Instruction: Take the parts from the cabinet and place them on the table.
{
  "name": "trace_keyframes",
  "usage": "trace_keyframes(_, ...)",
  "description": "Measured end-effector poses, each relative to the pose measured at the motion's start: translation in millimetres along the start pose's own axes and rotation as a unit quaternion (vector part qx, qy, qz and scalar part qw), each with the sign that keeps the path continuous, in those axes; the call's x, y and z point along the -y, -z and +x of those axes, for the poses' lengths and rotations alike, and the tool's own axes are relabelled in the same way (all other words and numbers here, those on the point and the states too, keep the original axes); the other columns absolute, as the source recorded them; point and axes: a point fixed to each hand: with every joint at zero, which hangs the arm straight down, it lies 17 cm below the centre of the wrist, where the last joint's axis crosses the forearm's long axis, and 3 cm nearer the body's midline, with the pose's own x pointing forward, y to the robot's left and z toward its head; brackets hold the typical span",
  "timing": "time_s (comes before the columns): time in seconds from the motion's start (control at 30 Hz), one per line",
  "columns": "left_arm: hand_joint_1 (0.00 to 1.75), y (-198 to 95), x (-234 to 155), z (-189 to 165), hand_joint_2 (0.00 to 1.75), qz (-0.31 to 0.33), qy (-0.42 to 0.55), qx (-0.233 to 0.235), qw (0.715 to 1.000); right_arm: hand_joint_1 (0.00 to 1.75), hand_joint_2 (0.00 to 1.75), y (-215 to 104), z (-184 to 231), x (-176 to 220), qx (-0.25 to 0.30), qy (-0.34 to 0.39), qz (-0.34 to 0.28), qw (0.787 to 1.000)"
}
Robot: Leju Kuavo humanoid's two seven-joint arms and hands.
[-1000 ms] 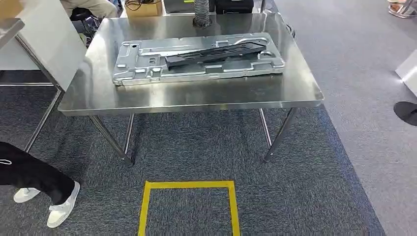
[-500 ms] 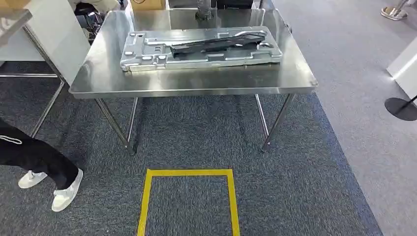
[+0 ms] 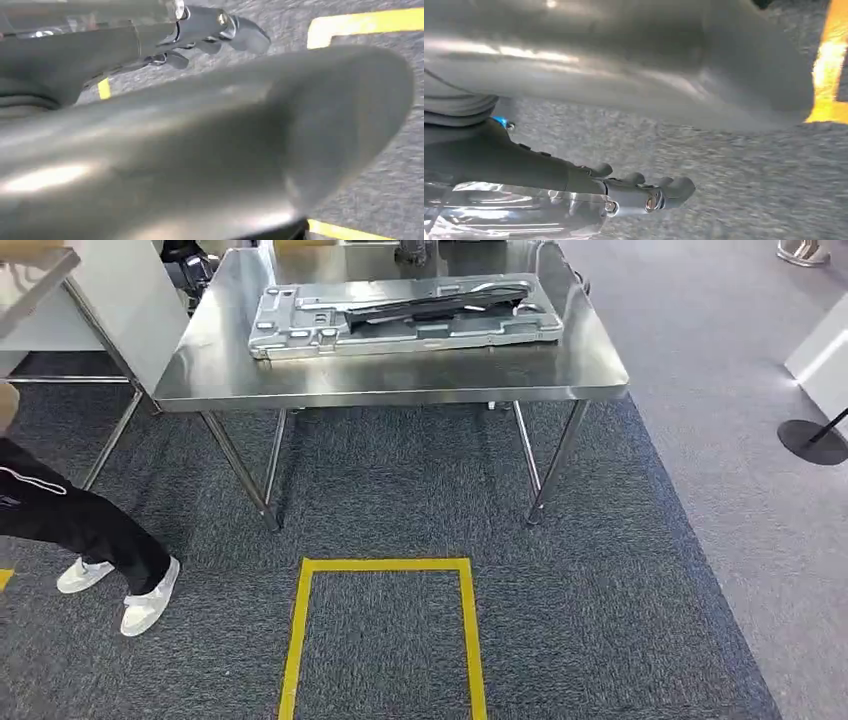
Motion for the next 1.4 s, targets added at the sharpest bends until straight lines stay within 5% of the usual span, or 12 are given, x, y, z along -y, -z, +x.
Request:
trace_keyframes(0.47, 0.00, -0.7, 6.7, -4.7, 0.00, -0.001, -0.004, -0.015, 1.000, 0.00, 0.00, -7.3, -12.6, -27.2, -0.054, 0.091, 0.070, 0.992)
trace_keyframes(0.5, 0.00, -1.0, 6.6, -6.8, 0.00, 0.001, -0.004, -0.019, 1.000, 0.00, 1.75, -7.5, -14.7, -27.5, -0.063, 0.098, 0.070, 0.991)
trace_keyframes(1.03, 0.00, -1.2, 10.5, -10.8, 0.00, 0.010, -0.015, -0.035, 0.999, 0.00, 1.75, -8.8, -27.0, -27.2, -0.109, 0.130, 0.067, 0.983)
trace_keyframes(1.07, 0.00, -1.1, 10.2, -10.9, 1.75, 0.011, -0.016, -0.035, 0.999, 0.00, 1.75, -8.6, -27.7, -26.2, -0.110, 0.128, 0.064, 0.983)
trace_keyframes(1.1, 0.00, -1.2, 10.0, -11.0, 1.75, 0.011, -0.017, -0.036, 0.999, 0.00, 0.00, -8.7, -27.8, -26.2, -0.110, 0.129, 0.064, 0.983)
trace_keyframes(1.27, 0.00, -1.2, 8.0, -11.4, 1.75, 0.017, -0.014, -0.034, 0.999, 0.00, 0.00, -7.8, -24.9, -25.0, -0.104, 0.140, 0.062, 0.983)
trace_keyframes(1.3, 0.00, -1.1, 7.0, -11.6, 1.75, 0.019, -0.011, -0.035, 0.999, 0.00, 1.75, -7.7, -24.3, -25.1, -0.103, 0.143, 0.062, 0.982)
trace_keyframes(1.4, 0.00, -1.3, 6.9, -13.6, 1.75, 0.019, -0.008, -0.039, 0.999, 0.00, 1.75, -7.4, -23.9, -24.0, -0.103, 0.151, 0.060, 0.981)
